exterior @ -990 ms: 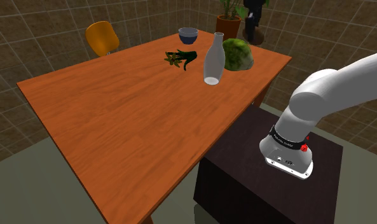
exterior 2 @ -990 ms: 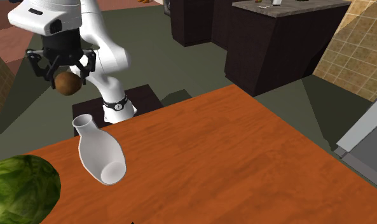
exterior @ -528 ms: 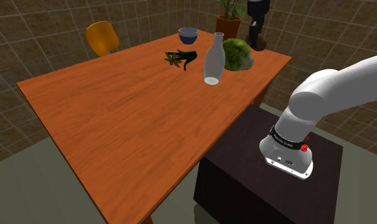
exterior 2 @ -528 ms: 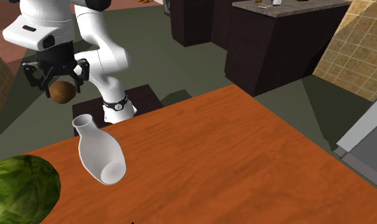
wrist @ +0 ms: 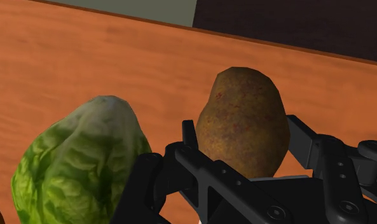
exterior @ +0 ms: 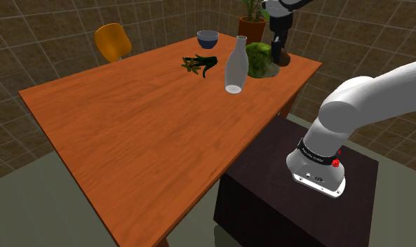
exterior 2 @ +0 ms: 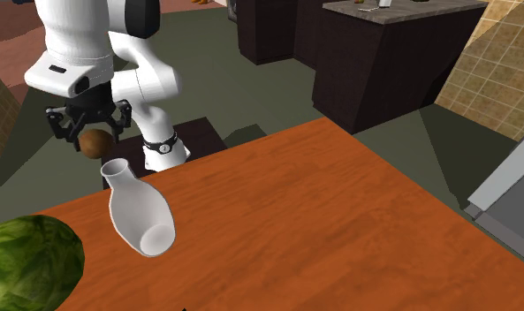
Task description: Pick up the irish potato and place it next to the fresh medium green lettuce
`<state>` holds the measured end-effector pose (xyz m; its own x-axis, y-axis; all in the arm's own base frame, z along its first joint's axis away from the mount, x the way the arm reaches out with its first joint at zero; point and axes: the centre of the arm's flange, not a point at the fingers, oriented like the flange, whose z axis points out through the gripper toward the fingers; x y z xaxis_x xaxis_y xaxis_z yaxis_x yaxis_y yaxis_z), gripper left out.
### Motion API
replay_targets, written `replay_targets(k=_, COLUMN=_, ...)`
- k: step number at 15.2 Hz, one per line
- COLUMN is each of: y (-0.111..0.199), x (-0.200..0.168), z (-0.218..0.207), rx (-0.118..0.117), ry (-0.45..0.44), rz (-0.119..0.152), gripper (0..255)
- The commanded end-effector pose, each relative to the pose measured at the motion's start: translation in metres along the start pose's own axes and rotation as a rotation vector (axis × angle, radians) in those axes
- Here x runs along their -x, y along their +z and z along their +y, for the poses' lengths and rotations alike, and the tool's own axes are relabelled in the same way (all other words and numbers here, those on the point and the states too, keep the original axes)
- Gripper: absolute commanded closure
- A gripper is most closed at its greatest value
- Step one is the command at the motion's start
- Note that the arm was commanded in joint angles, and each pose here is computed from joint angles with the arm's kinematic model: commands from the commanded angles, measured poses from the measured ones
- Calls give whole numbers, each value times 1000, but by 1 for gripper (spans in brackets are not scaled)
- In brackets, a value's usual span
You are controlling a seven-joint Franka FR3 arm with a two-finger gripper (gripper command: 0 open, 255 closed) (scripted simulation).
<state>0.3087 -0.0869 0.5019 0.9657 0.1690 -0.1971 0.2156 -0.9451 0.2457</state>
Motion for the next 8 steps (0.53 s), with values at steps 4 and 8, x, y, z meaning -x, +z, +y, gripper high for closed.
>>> replay_targets(k=4, y=25, x=-5, z=-8, rx=0, ry=0, rz=0, gripper=255)
replay_targets(k=8, y=45, x=-10, z=-13, rx=0, ry=0, rz=0, gripper=255)
